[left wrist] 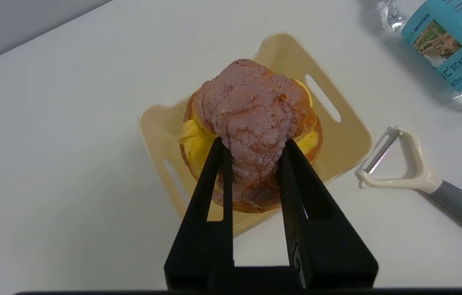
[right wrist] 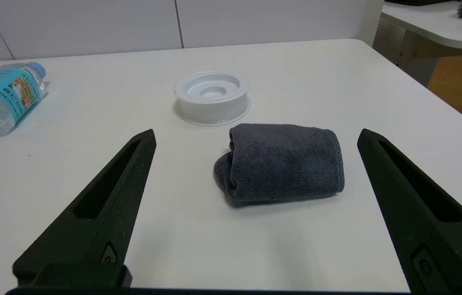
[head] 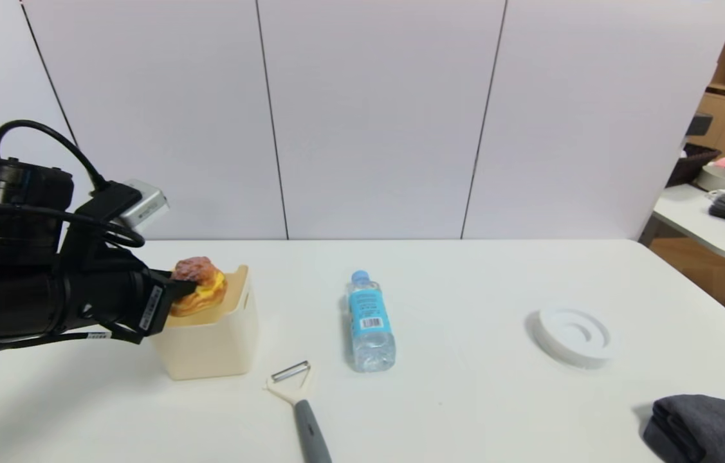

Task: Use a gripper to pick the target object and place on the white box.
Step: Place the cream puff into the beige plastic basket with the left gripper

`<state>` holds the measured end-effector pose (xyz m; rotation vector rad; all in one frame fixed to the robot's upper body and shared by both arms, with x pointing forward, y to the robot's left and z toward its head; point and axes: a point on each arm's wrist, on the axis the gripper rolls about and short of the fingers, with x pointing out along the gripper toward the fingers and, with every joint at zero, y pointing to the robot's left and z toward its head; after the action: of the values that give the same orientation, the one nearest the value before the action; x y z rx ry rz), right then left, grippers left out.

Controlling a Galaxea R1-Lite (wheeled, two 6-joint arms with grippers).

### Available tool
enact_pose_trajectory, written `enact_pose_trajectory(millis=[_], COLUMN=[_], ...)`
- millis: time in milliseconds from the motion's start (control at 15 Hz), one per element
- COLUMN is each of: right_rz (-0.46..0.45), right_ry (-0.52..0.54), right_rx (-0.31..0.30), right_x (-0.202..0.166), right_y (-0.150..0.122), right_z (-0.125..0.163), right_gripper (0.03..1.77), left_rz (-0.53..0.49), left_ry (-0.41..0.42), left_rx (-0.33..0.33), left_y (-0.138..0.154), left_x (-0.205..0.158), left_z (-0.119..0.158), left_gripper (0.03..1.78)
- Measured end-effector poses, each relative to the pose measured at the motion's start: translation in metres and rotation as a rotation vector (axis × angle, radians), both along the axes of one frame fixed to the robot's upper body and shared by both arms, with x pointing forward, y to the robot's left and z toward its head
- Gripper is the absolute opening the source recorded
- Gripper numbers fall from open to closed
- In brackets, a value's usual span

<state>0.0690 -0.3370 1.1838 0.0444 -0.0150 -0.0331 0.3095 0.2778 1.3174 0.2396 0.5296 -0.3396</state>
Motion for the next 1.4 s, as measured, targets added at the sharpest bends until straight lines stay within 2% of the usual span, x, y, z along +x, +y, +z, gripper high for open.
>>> enact_pose_trajectory(millis=[267,333,533,800,1000,1400], right_rz=[0.0,0.0,0.0,0.0,0.0,0.0], right_ry=[0.0,0.0,0.0,0.0,0.0,0.0], right_rx=[0.0,0.0,0.0,0.0,0.0,0.0], right_x=[0.0,0.0,0.0,0.0,0.0,0.0], right_y=[0.0,0.0,0.0,0.0,0.0,0.0], right_z=[0.0,0.0,0.0,0.0,0.0,0.0], right_gripper=[1.7,1.7,1.7,1.7,1.7,1.7], left_rz=[0.001,0.0,-0.002,-0.004,-0.002,-0.001], left_ry=[0.032,0.038,0.057,0.056,0.043,-0.004], left_rx=[0.008,0.009,0.013,0.014,0.007,-0.007], left_y=[-0.003,-0.004,-0.005,-0.007,-0.008,-0.006], left_x=[0.014,0.016,0.021,0.027,0.029,0.023], left_z=[-0.008,-0.009,-0.014,-0.013,-0.007,0.006], left_gripper=[0.37,0.44,0.85,1.2,1.36,1.54])
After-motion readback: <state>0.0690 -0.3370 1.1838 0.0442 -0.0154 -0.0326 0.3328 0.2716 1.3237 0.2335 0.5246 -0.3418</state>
